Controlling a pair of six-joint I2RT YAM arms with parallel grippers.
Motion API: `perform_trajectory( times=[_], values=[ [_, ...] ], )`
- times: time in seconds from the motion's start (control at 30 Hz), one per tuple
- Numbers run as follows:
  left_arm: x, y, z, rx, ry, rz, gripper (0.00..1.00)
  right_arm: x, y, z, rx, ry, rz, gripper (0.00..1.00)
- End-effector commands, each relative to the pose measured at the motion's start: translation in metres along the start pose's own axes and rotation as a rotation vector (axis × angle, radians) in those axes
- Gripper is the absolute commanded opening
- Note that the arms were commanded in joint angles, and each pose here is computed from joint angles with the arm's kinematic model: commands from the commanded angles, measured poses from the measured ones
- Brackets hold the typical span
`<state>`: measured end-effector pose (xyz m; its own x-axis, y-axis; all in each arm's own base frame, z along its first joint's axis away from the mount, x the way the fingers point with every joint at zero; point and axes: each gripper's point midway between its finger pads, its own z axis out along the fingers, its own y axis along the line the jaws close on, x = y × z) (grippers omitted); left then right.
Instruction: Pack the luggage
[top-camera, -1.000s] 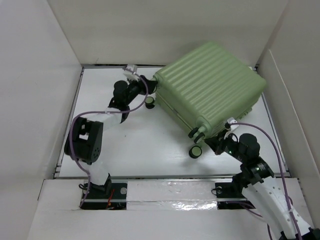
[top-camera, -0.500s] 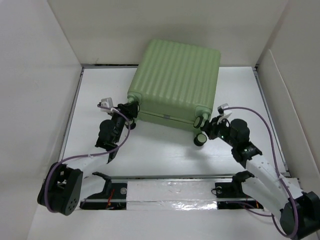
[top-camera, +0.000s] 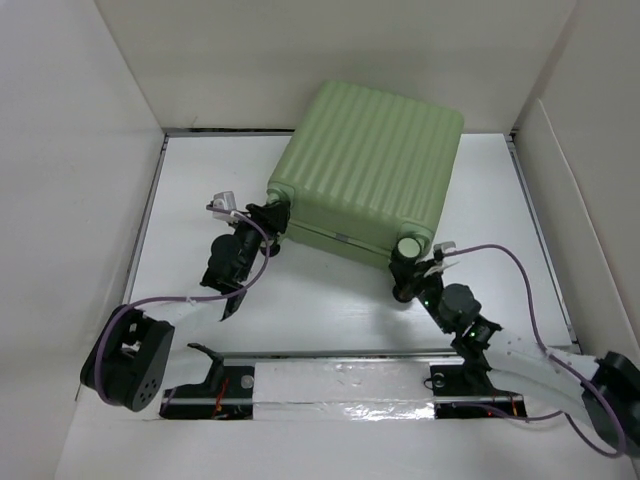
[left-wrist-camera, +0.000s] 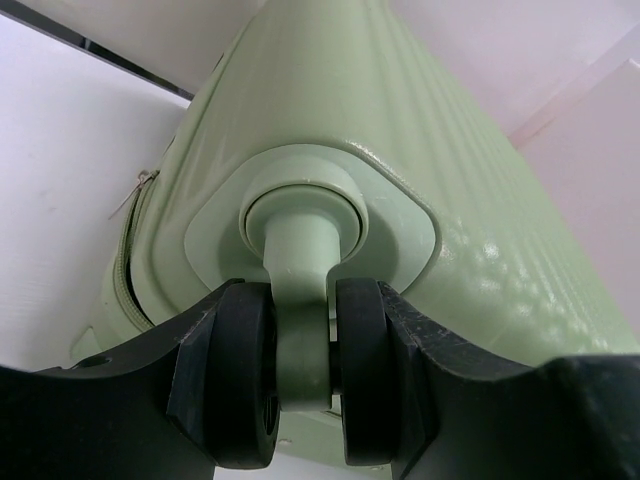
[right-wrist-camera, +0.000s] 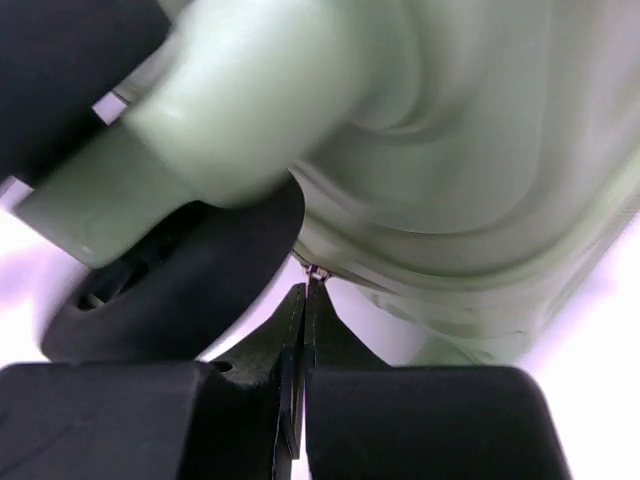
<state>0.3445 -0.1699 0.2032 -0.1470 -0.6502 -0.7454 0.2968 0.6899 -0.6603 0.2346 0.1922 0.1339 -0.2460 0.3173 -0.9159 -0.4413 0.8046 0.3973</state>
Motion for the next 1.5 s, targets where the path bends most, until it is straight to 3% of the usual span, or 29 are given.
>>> perform_trajectory(
  times=[0.0,0.17,0.33,0.6,0.7,0.87,1.23,1.47],
  values=[
    [0.09,-0.114,-0.038,0.424,0.427,-0.106,0.0,-0.01,0.068,0.005,-0.215,-0.041,0.103,0.0],
    [0.09,-0.157,-0.044,0.54,0.454,-0.145,0.0,-0.012,0.109,0.045,-0.184,-0.072,0.006,0.0],
    [0.094,-0.172,-0.056,0.587,0.494,-0.163,0.0,0.005,0.114,0.076,-0.145,-0.049,-0.046,0.0],
    [0.115,-0.201,-0.087,0.677,0.581,-0.217,0.0,0.021,0.159,0.11,-0.243,0.02,-0.13,0.0],
    [0.11,-0.207,-0.098,0.72,0.602,-0.253,0.0,0.028,0.16,0.111,-0.257,0.036,-0.125,0.0],
    [0.106,-0.237,-0.121,0.817,0.622,-0.324,0.0,0.035,0.182,0.116,-0.438,0.07,-0.117,0.0],
    [0.045,-0.285,-0.129,0.975,0.432,-0.46,0.0,0.045,0.254,0.091,-0.847,0.017,0.119,0.0],
    [0.062,-0.281,-0.123,0.915,0.454,-0.475,0.0,0.015,0.258,0.086,-0.871,-0.073,0.166,0.0]
  ],
)
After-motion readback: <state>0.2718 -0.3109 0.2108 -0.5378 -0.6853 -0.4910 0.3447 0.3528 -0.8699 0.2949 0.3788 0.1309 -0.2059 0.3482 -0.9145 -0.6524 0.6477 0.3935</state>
